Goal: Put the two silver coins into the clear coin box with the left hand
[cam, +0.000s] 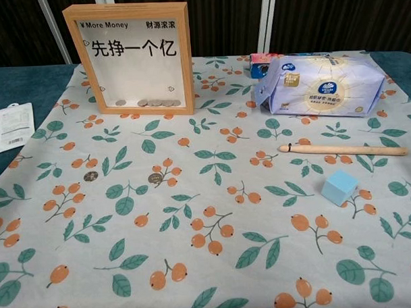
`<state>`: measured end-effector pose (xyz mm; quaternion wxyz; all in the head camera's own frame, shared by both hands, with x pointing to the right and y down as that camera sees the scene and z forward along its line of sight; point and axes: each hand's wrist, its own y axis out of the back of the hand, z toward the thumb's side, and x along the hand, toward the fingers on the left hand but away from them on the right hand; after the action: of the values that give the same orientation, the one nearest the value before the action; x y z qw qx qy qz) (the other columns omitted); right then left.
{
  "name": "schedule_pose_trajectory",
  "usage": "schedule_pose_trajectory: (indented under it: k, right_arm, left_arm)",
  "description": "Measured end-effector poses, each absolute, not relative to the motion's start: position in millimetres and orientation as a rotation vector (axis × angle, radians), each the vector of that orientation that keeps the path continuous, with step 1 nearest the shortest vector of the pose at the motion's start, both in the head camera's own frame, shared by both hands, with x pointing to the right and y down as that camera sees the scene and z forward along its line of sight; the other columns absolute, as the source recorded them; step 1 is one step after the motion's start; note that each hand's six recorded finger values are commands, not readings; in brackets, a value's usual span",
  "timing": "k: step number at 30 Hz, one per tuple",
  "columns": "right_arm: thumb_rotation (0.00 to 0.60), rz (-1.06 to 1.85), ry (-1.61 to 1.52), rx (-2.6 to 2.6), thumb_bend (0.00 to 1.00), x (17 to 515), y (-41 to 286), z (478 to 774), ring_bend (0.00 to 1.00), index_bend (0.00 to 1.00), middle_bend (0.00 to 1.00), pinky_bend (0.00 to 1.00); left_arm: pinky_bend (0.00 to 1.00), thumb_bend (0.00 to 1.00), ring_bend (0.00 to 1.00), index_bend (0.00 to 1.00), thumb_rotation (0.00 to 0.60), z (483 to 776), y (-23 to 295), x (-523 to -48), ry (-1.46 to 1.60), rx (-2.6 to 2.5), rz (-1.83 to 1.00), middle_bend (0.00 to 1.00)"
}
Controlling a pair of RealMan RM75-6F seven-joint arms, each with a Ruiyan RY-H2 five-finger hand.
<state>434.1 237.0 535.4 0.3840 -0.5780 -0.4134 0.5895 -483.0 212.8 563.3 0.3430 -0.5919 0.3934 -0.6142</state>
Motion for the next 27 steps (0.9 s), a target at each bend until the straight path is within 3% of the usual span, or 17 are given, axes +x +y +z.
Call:
schedule_pose_trajectory:
  k: [20, 27]
  right_arm:
    - [0.6, 1.548, -1.122, -1.484, 0.37, 439.5, 238.2, 534.0, 0.03, 0.12, 0.08, 0.0]
    - [0.6, 1.553, -1.158, -1.482, 0.37, 441.0, 238.0, 532.8, 0.03, 0.12, 0.08, 0.0]
  left_arm:
    - [0.0, 0.16, 0.0, 0.03, 0.6, 565.2, 210.5, -486.6, 1.023, -1.544, -1.615, 0.0]
    - [0.0, 0.16, 0.0, 0.03, 0.6, 572.9, 197.4, -466.1, 0.918, -1.64, -1.574, 0.0]
